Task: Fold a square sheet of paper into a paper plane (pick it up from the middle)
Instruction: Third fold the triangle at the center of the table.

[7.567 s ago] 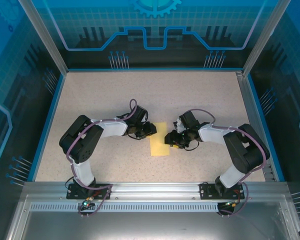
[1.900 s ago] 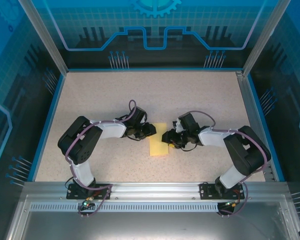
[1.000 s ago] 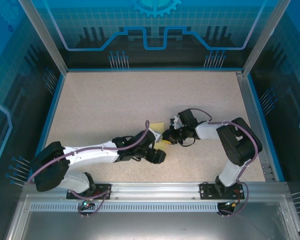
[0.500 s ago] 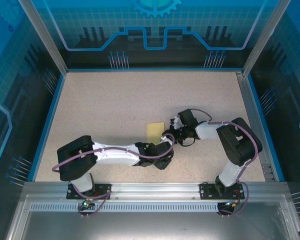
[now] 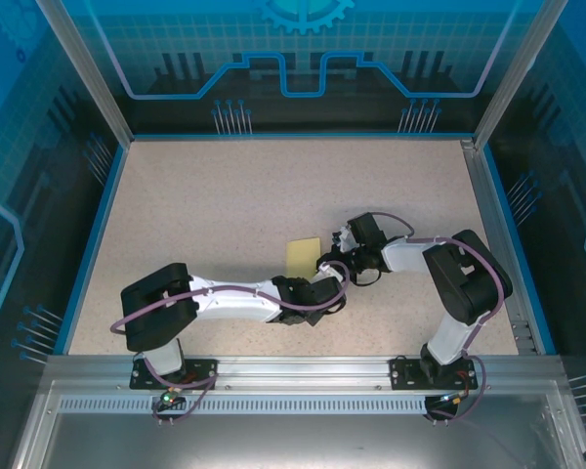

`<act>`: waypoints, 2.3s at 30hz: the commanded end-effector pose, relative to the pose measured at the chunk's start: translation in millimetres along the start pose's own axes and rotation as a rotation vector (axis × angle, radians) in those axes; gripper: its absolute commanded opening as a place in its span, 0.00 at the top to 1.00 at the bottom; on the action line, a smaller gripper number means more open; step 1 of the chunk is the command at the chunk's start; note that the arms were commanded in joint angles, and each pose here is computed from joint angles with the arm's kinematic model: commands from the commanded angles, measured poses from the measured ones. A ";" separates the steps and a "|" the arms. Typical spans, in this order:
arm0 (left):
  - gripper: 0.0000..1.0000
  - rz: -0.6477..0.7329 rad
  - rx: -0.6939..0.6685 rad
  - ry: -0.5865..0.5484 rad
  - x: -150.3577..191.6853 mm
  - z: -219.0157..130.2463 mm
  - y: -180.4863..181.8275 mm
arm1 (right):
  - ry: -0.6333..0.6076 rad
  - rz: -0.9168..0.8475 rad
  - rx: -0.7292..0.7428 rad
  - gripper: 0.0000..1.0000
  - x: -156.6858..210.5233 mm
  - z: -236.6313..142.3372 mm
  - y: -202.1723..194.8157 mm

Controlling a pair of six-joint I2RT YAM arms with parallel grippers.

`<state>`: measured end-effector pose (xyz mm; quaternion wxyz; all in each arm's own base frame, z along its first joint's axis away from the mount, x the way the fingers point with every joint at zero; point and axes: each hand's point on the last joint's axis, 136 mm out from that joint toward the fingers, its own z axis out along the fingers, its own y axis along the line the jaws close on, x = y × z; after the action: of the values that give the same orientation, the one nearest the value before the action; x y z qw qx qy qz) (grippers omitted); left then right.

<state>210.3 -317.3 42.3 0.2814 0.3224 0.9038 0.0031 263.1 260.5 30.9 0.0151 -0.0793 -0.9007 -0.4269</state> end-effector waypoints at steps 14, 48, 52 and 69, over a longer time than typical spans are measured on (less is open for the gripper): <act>0.95 0.005 0.019 -0.025 -5.5 -17.0 8.1 | -0.036 -0.025 0.031 0.76 -8.0 -19.6 3.3; 0.93 -0.309 0.491 0.081 2.1 -4.3 34.4 | 0.097 -0.209 0.262 0.90 -49.0 26.4 -1.2; 0.92 -0.338 0.509 0.088 3.4 0.5 40.6 | 0.108 -0.210 0.287 0.90 -48.2 28.8 -7.7; 0.90 -0.375 0.492 0.120 8.1 20.6 64.1 | 0.120 -0.202 0.298 0.89 -47.8 31.4 -9.2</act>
<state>254.0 -267.0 39.1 0.1468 0.1950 0.9377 -0.2472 319.0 273.3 12.1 0.0149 0.0371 -0.9499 -0.3098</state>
